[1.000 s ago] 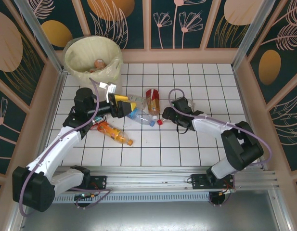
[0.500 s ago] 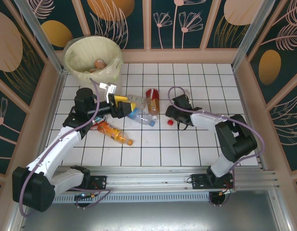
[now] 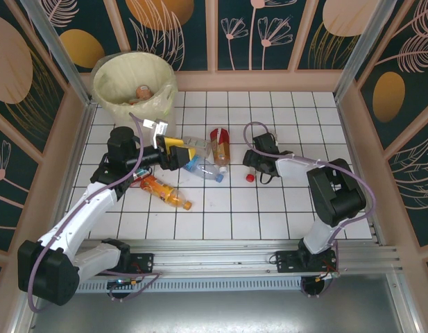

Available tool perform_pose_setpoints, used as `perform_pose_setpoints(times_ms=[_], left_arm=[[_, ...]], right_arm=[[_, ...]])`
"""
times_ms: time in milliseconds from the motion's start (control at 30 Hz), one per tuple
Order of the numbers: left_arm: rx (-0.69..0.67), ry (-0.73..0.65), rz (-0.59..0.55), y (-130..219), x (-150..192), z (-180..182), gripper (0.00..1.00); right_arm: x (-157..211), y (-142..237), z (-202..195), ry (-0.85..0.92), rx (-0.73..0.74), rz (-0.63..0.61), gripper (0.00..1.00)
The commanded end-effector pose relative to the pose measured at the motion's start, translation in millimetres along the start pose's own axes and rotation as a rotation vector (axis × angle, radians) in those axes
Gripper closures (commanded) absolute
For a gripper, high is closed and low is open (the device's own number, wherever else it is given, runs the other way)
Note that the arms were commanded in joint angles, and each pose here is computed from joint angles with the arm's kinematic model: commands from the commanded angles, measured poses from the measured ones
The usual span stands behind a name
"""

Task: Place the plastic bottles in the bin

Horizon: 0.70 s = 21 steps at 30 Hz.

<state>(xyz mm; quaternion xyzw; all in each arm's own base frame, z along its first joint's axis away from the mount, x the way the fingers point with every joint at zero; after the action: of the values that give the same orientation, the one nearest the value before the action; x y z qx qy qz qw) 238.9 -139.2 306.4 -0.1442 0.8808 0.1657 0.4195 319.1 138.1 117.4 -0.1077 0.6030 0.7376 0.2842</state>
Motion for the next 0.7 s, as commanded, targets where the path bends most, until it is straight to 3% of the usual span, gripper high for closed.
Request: perform_pose_setpoints(times_ms=[0, 67, 300, 667], left_arm=[[0.014, -0.031, -0.004, -0.4, -6.9, -5.9, 0.01], [0.001, -0.02, -0.003, -0.9, -6.9, -4.6, 0.01], [0.002, 0.081, -0.052, -10.2, 2.0, 1.6, 0.01], [0.098, 0.293, -0.145, -42.1, 13.7, -0.7, 0.02]], right_arm=[[-10.0, 1.6, 3.4, 0.04, -0.002, -0.047, 0.28], [-11.7, 8.3, 4.3, 0.068, -0.025, -0.068, 0.35], [-14.9, 57.2, 5.2, 0.164, -0.181, -0.189, 0.41], [1.0, 146.5, 33.8, 0.354, -0.71, -0.245, 0.43]])
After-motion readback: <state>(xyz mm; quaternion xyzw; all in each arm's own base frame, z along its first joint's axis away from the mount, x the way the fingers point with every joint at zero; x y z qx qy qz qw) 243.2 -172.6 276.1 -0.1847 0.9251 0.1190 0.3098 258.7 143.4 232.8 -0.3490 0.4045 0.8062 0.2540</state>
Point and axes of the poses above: each hand's point on the last joint's axis, 136 mm out from that joint toward the fingers, its own y axis back along the fingers, its own z axis along the line the jaws close on, x = y × z, the point moved 10 cm from there along y, back along the fingers
